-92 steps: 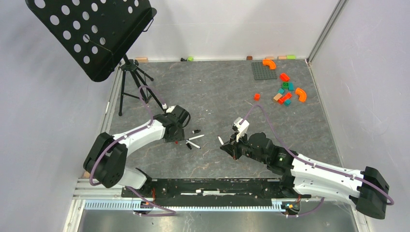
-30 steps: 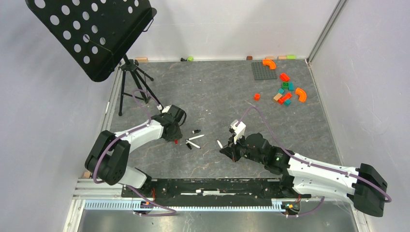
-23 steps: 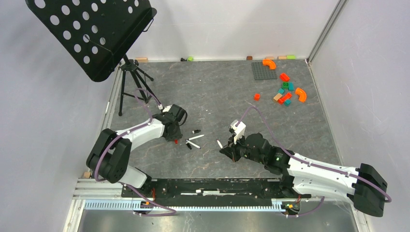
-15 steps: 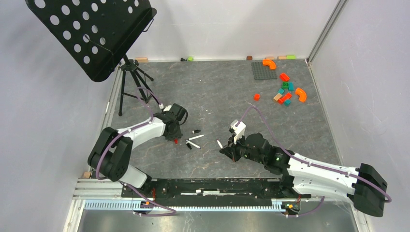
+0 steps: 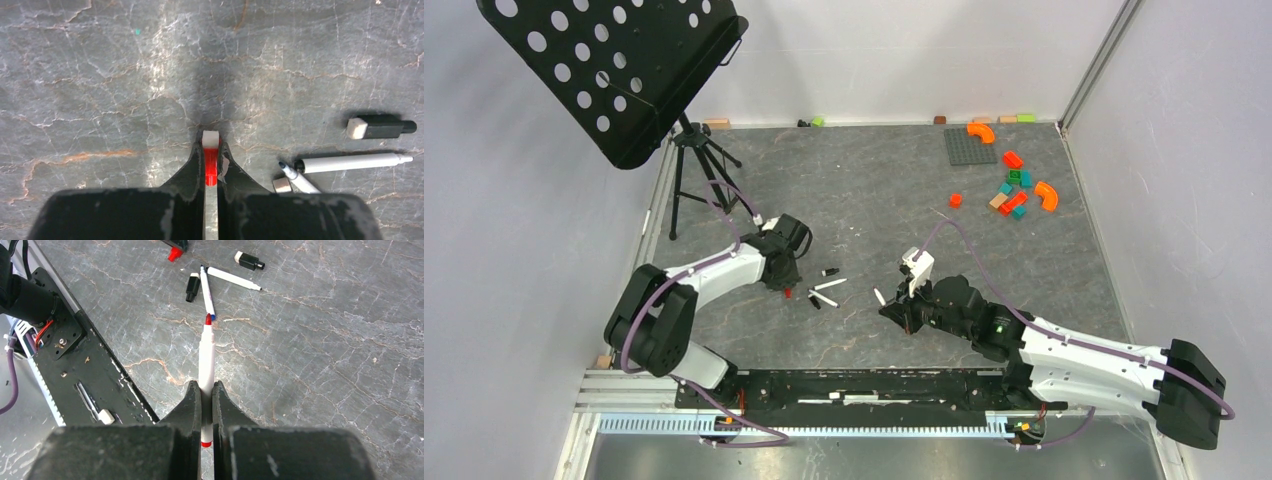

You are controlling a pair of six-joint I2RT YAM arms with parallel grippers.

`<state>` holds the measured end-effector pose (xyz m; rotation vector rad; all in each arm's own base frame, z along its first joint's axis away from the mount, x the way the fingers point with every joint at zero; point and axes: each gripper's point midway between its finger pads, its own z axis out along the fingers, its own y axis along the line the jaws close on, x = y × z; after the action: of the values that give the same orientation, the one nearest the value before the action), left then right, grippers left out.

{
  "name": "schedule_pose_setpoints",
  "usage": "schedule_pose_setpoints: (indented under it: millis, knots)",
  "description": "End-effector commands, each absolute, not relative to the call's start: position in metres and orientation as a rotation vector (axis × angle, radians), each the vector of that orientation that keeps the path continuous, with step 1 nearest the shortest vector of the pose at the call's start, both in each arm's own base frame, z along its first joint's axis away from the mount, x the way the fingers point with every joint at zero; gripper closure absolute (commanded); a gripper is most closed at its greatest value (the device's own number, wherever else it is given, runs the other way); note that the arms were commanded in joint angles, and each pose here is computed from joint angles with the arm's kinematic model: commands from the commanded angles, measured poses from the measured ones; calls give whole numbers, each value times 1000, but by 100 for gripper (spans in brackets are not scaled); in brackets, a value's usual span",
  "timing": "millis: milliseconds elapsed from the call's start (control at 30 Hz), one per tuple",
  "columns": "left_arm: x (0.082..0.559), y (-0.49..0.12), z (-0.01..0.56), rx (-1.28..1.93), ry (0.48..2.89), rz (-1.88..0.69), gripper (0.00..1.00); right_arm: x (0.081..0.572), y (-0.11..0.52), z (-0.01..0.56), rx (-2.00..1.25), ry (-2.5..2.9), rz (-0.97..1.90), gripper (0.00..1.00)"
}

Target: Insert the pens into the pen caps

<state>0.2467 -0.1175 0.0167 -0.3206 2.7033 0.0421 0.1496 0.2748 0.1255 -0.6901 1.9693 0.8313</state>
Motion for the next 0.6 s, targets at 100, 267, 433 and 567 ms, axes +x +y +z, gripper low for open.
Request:
schedule_pose_setpoints:
  millis: [100, 267, 433, 567]
  knots:
    - [251, -114, 53, -259, 2567, -16, 98, 164, 276, 157, -560, 1869, 857, 100]
    - [249, -117, 70, -253, 2515, -85, 98, 167, 274, 163, -508, 1831, 877, 100]
    - [246, -116, 83, -275, 2465, -138, 98, 171, 274, 172, -450, 1810, 888, 100]
    - [245, -117, 98, -279, 2388, -211, 98, 180, 267, 178, -395, 1791, 847, 100]
